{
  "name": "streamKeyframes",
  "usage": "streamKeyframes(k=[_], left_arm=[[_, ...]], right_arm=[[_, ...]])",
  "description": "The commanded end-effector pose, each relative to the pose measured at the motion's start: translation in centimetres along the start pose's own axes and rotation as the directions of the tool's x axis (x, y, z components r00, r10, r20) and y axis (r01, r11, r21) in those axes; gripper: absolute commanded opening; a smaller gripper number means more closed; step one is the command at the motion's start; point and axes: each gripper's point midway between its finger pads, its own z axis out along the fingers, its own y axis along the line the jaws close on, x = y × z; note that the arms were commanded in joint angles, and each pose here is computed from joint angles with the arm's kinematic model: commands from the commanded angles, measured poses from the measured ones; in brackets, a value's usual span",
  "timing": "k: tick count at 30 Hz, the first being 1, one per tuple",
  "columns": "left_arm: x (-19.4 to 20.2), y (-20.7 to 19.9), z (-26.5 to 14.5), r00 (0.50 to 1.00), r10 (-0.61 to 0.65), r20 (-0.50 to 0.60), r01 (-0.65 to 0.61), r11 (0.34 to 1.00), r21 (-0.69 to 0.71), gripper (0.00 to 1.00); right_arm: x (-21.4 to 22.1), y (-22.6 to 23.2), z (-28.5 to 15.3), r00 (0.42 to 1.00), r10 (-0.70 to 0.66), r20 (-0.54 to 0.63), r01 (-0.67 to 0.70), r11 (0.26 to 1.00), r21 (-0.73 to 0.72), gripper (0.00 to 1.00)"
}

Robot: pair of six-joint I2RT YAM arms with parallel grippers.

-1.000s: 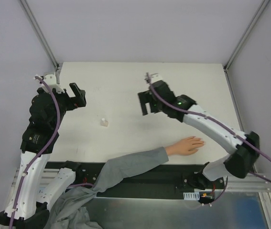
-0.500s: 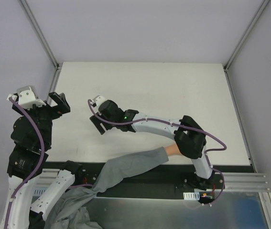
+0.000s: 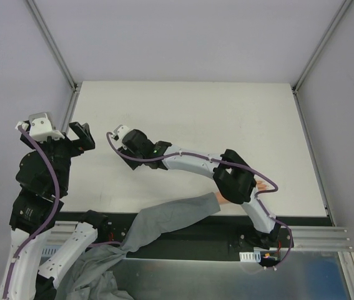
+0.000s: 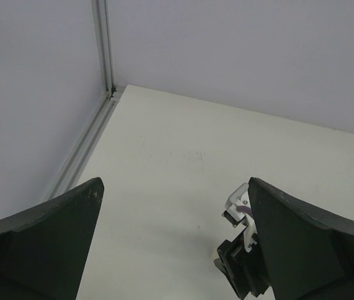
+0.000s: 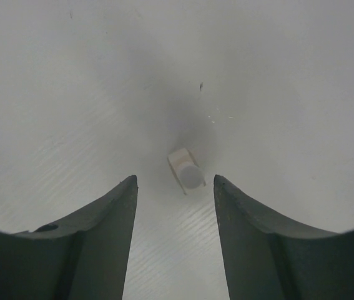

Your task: Paint the nails

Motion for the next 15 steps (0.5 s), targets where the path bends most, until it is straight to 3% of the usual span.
streamKeyframes(k=[1, 13, 15], left_arm=[[0.0, -0.9, 0.0, 1.000, 0.022, 0.005, -0.022, 0.998, 0.053, 0.99], [0.2, -1.9, 0.1, 0.999, 0.034, 0.002, -0.034, 0.994, 0.103, 0.99], [0.2, -2.0, 0.1, 0.999, 0.035, 0.003, -0.035, 0.993, 0.110, 0.99]], right_arm=[[-1.7, -0.9, -0.1, 1.000, 0.001, 0.027, -0.001, 1.000, 0.002, 0.54], [-0.6, 0.0, 1.3, 1.000, 0.005, -0.007, -0.005, 1.000, -0.028, 0.47], [-0.4, -0.2, 1.4, 1.000, 0.002, -0.014, -0.002, 1.000, -0.019, 0.40]])
